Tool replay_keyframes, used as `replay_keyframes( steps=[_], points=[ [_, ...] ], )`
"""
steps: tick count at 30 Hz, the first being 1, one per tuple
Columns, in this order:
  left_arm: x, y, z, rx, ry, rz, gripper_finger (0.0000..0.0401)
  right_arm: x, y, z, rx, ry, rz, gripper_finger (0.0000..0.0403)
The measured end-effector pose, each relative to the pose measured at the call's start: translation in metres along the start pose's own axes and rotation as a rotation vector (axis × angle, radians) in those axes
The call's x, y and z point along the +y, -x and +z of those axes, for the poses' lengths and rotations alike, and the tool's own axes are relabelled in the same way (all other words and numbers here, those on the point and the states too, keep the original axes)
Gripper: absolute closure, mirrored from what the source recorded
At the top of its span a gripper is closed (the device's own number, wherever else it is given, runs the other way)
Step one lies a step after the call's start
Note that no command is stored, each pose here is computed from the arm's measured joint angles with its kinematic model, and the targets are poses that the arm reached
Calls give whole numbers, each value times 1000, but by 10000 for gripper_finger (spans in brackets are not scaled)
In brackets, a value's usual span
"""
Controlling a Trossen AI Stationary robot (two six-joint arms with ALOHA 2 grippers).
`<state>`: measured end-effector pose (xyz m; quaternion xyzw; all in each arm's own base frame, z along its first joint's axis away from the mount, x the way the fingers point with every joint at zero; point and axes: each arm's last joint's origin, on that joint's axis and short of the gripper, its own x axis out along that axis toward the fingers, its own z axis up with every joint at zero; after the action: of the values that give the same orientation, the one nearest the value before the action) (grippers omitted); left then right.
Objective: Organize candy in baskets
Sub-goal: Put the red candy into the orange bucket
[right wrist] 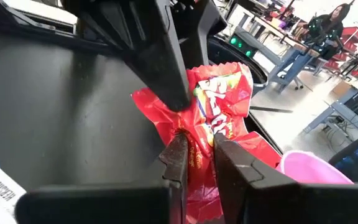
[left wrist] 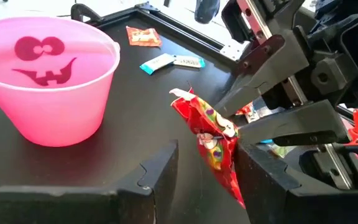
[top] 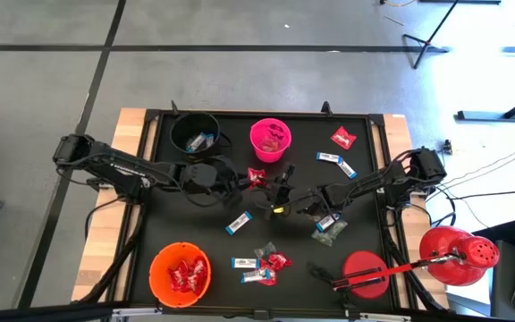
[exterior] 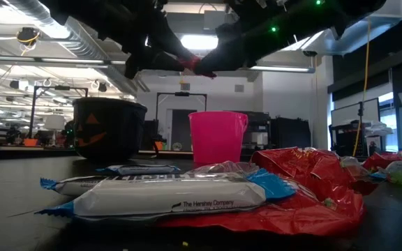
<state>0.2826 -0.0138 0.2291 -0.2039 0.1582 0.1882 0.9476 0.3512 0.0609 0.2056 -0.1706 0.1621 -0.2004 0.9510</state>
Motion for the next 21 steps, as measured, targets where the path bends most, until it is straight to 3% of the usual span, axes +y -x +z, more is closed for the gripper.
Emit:
replay_keyframes(
  steps=[11, 16, 21],
  points=[
    [2, -4, 1, -10, -52, 7, 265, -1, -1, 8, -7, 19, -5, 347],
    [2, -4, 0, -9, -83, 4, 308, -1, -1, 8, -2, 26, -3, 342],
    [0, -2, -2, 3, -132, 1, 372, 0, -1, 8, -2, 57, 3, 297]
  ],
)
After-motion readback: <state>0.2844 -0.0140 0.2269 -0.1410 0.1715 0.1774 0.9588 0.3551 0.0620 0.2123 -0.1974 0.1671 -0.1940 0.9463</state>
